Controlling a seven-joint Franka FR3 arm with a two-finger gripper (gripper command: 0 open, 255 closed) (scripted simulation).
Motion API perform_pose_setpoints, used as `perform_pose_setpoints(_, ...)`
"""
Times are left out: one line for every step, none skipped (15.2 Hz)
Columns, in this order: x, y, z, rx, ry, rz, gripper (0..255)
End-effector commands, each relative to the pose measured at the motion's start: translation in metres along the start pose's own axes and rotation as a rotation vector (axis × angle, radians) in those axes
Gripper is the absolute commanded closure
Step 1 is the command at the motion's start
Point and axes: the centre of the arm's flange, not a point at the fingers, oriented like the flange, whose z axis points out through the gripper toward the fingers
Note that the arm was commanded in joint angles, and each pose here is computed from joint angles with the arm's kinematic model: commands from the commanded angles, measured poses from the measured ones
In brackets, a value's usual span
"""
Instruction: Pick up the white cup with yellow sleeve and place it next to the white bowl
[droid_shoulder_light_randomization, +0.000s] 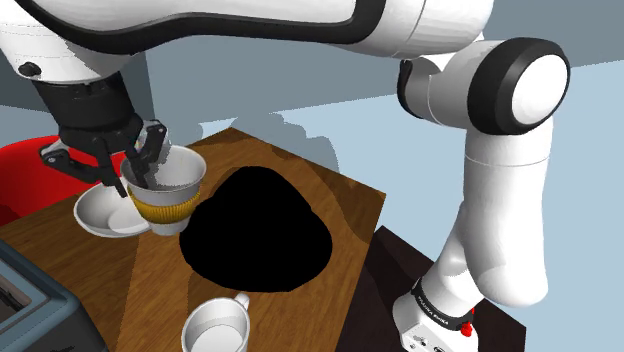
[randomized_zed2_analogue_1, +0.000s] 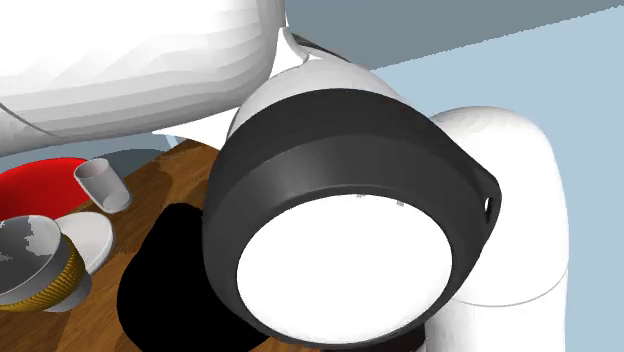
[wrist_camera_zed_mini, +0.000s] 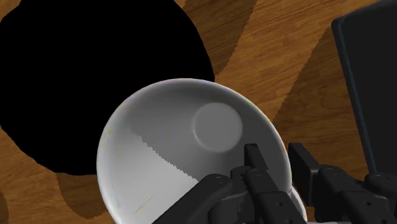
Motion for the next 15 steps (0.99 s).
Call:
perform_pose_setpoints(0.005,-0.027,0.0,-0.001,0.001,0.003,255)
perform_pose_setpoints(0.005,-0.027,0.005,-0.001,0.001,0.003,255)
perform_pose_setpoints(0.005,-0.028,0.01,-0.001,0.001,0.003,255)
perform_pose_setpoints(0.005,-0.029,0.015,-0.001,0.001,0.003,255)
perform_pose_setpoints(0.005,-0.029,0.021,-0.001,0.001,0.003,255)
perform_pose_setpoints(0.005,-0.03,0.026,-0.001,0.001,0.003,255)
perform_pose_setpoints(0.005,-0.031,0.031,-0.001,0.001,0.003,255)
perform_pose_setpoints(0.005,-0.032,0.036,-0.001,0.001,0.003,255)
perform_pose_setpoints(0.005,-0.032,0.042,-0.001,0.001,0.003,255)
perform_pose_setpoints(0.005,-0.033,0.047,-0.001,0.001,0.003,255)
perform_pose_setpoints(0.005,-0.034,0.052,-0.001,0.001,0.003,255)
perform_pose_setpoints(0.005,-0.034,0.057,-0.001,0.001,0.003,255)
perform_pose_setpoints(0.005,-0.035,0.062,-0.001,0.001,0.003,255)
perform_pose_setpoints(0.005,-0.036,0.068,-0.001,0.001,0.003,255)
perform_pose_setpoints(0.005,-0.036,0.073,-0.001,0.001,0.003,255)
